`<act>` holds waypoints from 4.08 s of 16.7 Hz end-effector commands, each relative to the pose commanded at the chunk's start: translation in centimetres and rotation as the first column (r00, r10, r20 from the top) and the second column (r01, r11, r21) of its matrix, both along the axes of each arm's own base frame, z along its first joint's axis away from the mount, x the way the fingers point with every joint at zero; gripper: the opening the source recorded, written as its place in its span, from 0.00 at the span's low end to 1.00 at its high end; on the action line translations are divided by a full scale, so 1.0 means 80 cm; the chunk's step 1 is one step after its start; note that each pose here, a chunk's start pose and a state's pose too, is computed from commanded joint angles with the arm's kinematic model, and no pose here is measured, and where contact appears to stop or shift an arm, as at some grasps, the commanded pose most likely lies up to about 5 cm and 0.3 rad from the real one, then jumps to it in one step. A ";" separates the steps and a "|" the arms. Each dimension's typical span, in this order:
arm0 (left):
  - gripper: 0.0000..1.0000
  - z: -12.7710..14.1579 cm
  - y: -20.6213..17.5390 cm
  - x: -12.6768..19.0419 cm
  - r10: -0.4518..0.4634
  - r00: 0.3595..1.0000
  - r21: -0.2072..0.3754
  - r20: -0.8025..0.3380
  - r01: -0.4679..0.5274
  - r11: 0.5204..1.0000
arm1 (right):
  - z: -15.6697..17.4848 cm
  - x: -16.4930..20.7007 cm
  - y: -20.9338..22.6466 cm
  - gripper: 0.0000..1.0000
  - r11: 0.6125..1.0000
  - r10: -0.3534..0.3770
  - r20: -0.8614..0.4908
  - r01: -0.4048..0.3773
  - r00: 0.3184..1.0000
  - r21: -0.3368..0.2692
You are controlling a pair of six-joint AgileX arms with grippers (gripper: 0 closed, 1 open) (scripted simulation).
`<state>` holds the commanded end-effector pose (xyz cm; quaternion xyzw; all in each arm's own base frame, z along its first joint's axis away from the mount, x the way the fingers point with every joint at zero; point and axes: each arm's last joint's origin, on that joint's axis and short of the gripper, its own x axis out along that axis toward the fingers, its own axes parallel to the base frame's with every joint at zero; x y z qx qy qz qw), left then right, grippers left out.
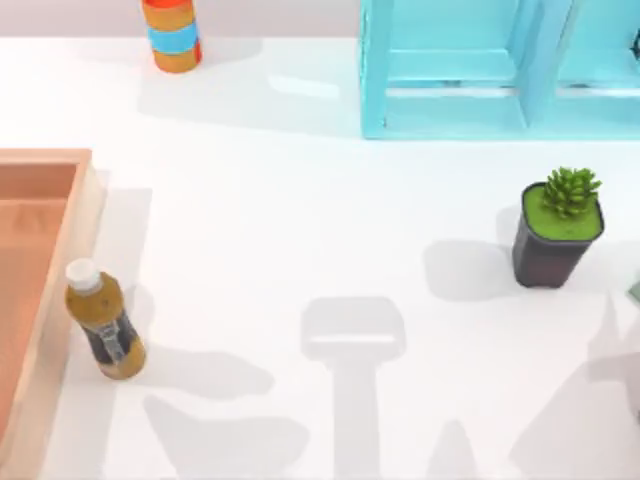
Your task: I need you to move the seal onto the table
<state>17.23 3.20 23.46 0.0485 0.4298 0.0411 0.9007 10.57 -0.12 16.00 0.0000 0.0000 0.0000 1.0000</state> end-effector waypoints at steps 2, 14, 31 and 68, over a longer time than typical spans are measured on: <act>1.00 0.003 0.015 0.029 0.003 0.982 -0.016 -0.189 -0.006 1.000 | 0.000 0.000 0.000 1.00 1.000 0.000 0.000 0.000 1.000 0.000; 1.00 -0.004 0.081 0.124 -0.047 0.777 -0.113 -0.628 -0.031 0.993 | 0.000 0.000 0.000 1.00 1.000 0.000 0.000 0.000 1.000 0.000; 1.00 -0.127 0.082 0.125 -0.047 0.776 -0.114 -0.629 -0.031 0.993 | 0.000 0.000 0.000 1.00 1.000 0.000 0.000 0.000 1.000 0.000; 0.00 -0.010 0.010 0.154 -0.035 0.882 -0.110 -0.470 -0.020 0.994 | 0.000 0.000 0.000 1.00 1.000 0.000 0.000 0.000 1.000 0.000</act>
